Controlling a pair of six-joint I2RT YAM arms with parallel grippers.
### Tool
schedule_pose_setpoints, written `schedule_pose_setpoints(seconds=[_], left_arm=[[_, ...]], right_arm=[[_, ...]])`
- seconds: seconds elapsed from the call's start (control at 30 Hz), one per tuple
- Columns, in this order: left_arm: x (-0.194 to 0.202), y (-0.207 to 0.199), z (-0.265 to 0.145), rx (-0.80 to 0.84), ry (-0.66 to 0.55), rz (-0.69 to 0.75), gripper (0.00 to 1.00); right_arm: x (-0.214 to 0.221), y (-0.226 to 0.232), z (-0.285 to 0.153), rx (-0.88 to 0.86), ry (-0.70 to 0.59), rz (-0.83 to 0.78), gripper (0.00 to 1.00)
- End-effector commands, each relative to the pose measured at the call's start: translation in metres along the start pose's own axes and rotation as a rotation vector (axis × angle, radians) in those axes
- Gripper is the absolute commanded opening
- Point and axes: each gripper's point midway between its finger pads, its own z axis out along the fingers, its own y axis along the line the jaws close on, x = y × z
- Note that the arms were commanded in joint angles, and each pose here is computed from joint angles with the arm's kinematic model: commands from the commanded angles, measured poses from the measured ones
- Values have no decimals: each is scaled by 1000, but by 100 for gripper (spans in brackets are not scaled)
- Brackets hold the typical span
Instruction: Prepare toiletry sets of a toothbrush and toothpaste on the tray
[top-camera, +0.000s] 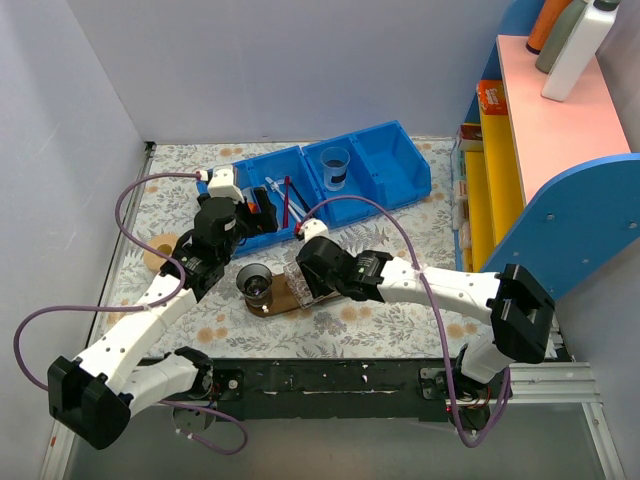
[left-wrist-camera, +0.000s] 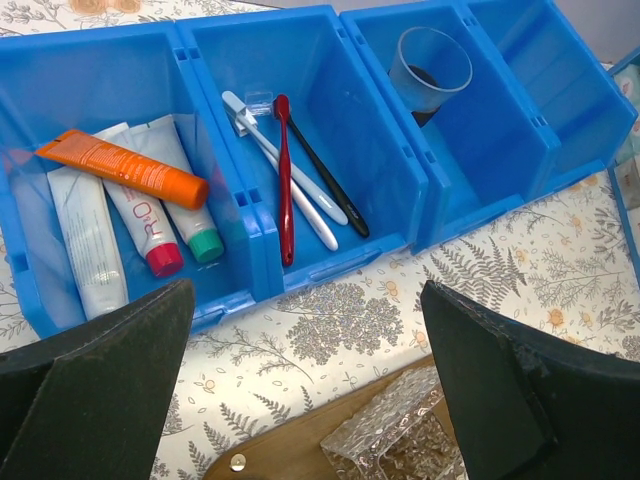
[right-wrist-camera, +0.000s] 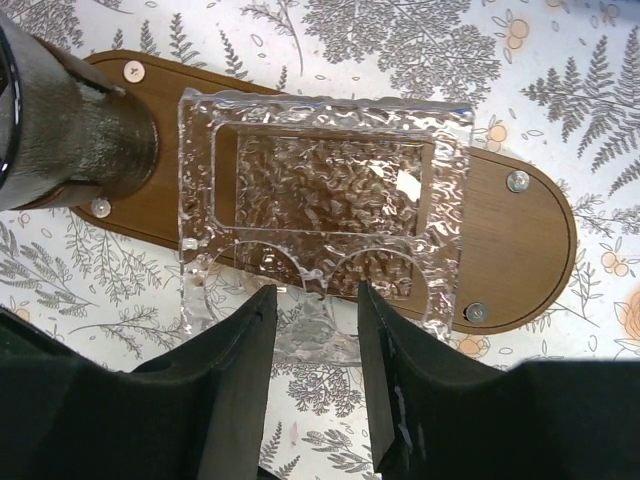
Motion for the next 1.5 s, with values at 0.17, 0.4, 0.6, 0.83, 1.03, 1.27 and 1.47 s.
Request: schedule_pose_setpoints(seconds=[0.17,0.4,0.6,0.83,1.03,1.27,1.47], left_arm=[[-15,6,-8,-5,-69,14,98],[-13,8,-7,-7,-64,17,98],[-14,6,-7,3,-65,12,98],[-12,4,-8,17,-60,6,98],[-11,3,-9,31,-57,4,98],[-7,-3,-9,61,-41,-3,98],[-2,-7,-8,86,-22,-3,98]], right_arm=[[-17,-2,0,61,-5,10,39],[-19,4,0,46,2,17,25],[-22,8,-1,52,3,55,8],[-28,8,1,119,7,117,1],[-27,7,3,162,4,195,1],[-31,12,7,181,-25,293,1],[-32,18,10,216,-39,313,1]])
